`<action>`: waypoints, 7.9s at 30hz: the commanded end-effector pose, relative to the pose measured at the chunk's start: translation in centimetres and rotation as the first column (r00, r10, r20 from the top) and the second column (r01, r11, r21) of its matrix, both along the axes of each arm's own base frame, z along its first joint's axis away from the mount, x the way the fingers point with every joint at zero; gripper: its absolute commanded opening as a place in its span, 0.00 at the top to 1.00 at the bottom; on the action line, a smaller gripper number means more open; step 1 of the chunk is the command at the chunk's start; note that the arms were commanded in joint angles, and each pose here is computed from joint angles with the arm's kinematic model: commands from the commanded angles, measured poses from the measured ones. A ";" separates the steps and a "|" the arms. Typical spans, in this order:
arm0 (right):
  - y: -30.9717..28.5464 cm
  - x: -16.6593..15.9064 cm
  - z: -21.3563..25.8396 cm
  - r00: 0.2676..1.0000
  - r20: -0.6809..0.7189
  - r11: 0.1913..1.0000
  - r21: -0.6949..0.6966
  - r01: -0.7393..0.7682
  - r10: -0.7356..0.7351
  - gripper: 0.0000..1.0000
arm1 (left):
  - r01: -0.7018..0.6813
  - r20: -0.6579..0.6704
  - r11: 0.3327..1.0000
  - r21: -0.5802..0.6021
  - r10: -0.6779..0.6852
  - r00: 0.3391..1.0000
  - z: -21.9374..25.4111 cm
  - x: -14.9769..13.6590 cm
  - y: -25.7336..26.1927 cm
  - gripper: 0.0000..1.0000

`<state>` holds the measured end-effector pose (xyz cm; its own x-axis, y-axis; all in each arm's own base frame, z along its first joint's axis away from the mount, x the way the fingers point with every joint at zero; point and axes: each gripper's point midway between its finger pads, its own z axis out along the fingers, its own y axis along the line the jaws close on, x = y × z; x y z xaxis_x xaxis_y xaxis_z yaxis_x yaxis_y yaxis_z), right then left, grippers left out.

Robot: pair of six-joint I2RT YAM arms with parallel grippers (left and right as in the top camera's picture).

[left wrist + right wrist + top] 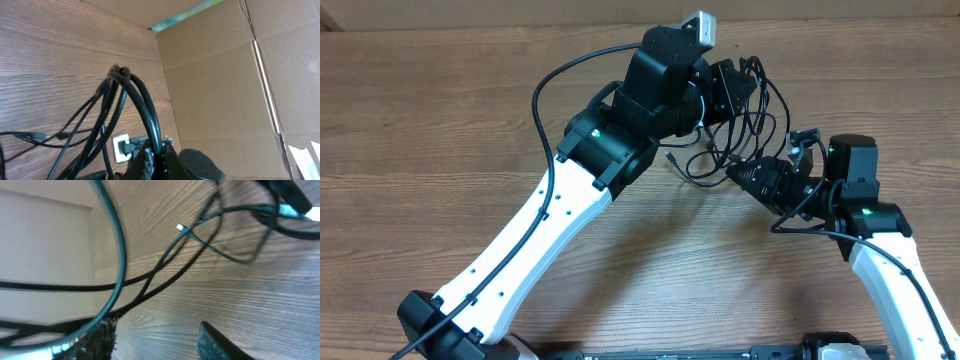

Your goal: Untangle cables

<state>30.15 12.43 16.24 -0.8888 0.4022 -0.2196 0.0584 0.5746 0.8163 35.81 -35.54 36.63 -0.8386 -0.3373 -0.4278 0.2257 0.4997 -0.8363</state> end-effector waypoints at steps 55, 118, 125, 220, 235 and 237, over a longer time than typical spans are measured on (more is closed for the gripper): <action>-3.7 -2.7 -4.8 0.982 -0.162 0.957 -0.285 0.048 -0.098 0.62 | -0.195 -0.056 0.966 -0.167 0.188 0.980 3.4 8.8 15.7 0.96; -2.4 0.2 -2.1 0.996 -0.026 0.981 -0.179 0.078 -0.084 0.46 | 0.462 0.392 0.849 0.255 -0.528 0.754 0.3 -1.9 6.4 0.96; -3.8 0.6 -2.8 0.989 -0.026 0.960 -0.244 0.135 -0.146 0.50 | 0.472 0.395 0.801 0.367 -0.594 0.701 -1.4 -3.2 5.2 0.96; -5.1 1.0 -3.3 0.976 -0.027 0.933 -0.299 0.198 -0.216 0.00 | 0.295 0.324 0.833 0.468 -0.473 0.819 -3.2 -1.8 3.7 0.96; -5.1 1.0 -3.3 0.976 -0.027 0.933 -0.299 0.198 -0.215 0.00 | 0.298 0.249 0.789 0.537 -0.486 0.838 -5.3 -2.3 5.0 0.96; -5.1 1.0 -3.3 0.976 -0.027 0.933 -0.299 0.198 -0.216 0.00 | 0.301 0.243 0.787 0.538 -0.487 0.839 -5.4 -2.3 5.0 0.96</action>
